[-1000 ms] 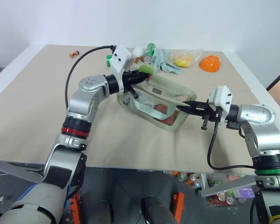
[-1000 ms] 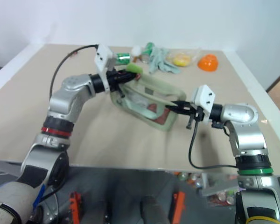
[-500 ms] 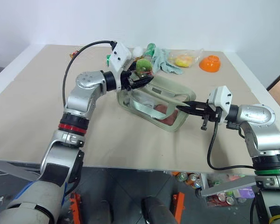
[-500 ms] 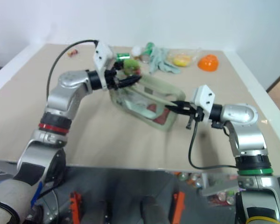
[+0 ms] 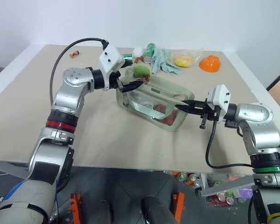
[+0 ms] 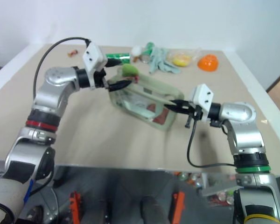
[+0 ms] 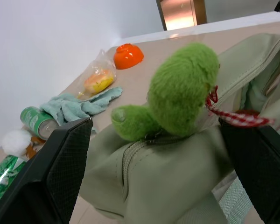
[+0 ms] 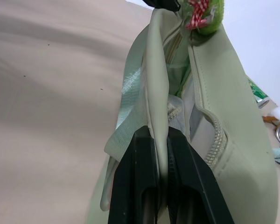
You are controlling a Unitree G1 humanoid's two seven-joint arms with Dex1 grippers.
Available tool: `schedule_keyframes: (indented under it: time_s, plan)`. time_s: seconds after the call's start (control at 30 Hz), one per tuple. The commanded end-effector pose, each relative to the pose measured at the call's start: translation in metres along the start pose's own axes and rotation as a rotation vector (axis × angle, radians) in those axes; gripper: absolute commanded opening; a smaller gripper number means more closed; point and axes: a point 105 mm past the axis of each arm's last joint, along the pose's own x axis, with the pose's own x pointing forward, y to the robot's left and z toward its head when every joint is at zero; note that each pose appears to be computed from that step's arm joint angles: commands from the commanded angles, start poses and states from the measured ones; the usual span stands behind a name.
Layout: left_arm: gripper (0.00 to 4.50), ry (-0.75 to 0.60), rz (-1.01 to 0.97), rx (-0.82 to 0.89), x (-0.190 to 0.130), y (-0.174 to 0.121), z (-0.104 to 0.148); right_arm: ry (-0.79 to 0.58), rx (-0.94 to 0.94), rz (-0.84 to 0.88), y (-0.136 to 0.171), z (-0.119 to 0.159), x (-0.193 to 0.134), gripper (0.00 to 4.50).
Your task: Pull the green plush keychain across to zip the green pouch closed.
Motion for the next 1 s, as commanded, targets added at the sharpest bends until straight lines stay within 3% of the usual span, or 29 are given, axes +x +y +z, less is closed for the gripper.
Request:
schedule_keyframes:
  time_s: [0.03, 0.3, 0.5, 0.67, 0.8, 1.0]
  plan:
    - [4.49, -0.064, 0.062, 0.005, -0.009, 0.019, 0.023, -0.002, -0.02, 0.006, -0.002, 0.004, -0.001, 0.0]
    - [4.49, -0.101, 0.148, -0.101, -0.035, 0.041, 0.018, 0.001, -0.015, -0.002, -0.003, 0.003, 0.0, 0.0]
    - [4.49, -0.113, 0.123, -0.149, -0.06, 0.033, 0.003, -0.003, -0.013, -0.012, -0.003, 0.003, 0.001, 0.0]
    - [4.49, -0.138, 0.032, -0.19, -0.061, 0.008, 0.004, -0.002, -0.013, -0.01, -0.002, 0.003, 0.001, 0.0]
    - [4.49, -0.119, 0.065, -0.217, -0.072, 0.009, -0.008, -0.003, -0.015, -0.011, -0.002, 0.003, 0.001, 0.0]
    - [4.49, -0.085, 0.051, -0.229, -0.064, 0.008, -0.025, -0.003, -0.016, -0.011, -0.002, 0.003, 0.001, 0.0]
